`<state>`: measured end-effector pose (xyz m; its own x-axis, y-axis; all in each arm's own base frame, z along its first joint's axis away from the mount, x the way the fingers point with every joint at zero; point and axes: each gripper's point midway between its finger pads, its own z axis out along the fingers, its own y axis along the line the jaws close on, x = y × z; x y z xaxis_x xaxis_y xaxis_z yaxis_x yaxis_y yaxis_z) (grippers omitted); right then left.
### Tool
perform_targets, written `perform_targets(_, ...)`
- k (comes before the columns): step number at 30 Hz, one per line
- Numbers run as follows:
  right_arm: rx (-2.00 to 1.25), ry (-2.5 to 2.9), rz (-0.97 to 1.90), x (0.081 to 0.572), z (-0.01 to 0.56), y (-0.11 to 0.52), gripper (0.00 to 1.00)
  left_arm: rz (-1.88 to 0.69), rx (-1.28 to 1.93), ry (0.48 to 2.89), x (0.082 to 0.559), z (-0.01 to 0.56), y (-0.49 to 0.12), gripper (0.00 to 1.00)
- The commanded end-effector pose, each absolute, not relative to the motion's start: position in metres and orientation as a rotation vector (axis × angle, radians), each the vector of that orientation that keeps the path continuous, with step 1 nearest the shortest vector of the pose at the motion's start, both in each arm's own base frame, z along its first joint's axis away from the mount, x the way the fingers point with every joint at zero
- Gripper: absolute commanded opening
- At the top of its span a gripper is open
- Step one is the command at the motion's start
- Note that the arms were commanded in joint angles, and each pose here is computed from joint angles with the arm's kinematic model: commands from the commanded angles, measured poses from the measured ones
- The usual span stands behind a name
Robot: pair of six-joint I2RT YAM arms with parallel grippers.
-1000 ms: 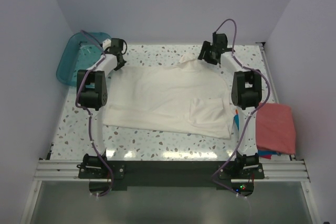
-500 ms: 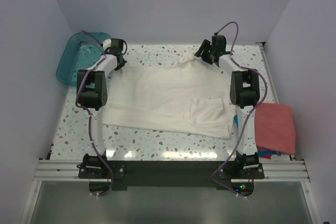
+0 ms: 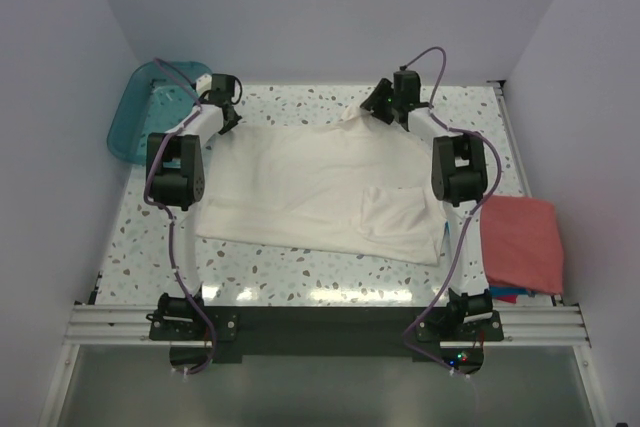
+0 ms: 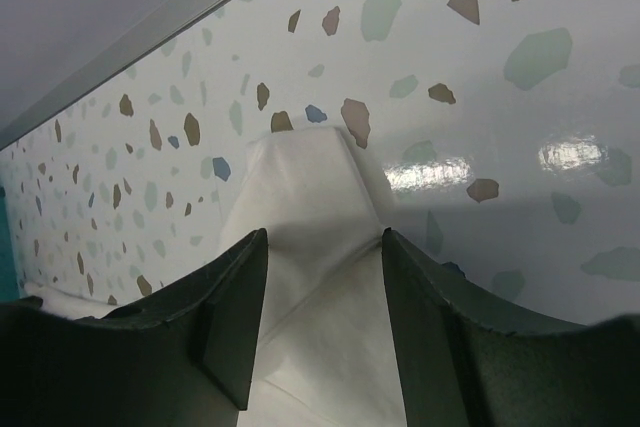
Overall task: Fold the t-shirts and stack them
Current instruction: Fold the tshirt
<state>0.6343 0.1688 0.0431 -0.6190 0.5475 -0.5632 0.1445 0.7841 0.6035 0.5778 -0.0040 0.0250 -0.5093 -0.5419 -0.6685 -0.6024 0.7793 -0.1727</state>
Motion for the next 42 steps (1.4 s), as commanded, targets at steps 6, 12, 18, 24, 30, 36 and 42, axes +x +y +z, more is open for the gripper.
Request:
perform_targets(6,0.540,2.155,0.680,0.645,0.043,0.173,0.50,0.057,-0.818,2.171,0.588,0.049,-0.008,0.00)
perform_targets(12,0.560,2.137,0.715,0.649,0.046,0.178,0.30,0.055,-0.815,2.166,0.588,0.050,-0.008,0.00)
perform_targets(18,0.557,2.093,0.715,0.652,0.066,0.175,0.05,0.029,-0.797,2.125,0.591,0.066,-0.008,0.00)
perform_targets(24,0.571,2.047,0.723,0.646,0.090,0.167,0.00,0.013,-0.790,2.092,0.593,0.079,-0.008,0.00)
perform_targets(30,0.590,1.975,0.705,0.636,0.123,0.147,0.00,-0.013,-0.783,2.052,0.592,0.096,-0.008,0.00)
perform_targets(36,0.590,1.927,0.679,0.623,0.149,0.133,0.00,-0.021,-0.781,2.038,0.591,0.102,-0.007,0.00)
perform_targets(42,0.607,1.906,0.647,0.600,0.157,0.124,0.00,-0.034,-0.787,2.035,0.584,0.104,-0.007,0.00)
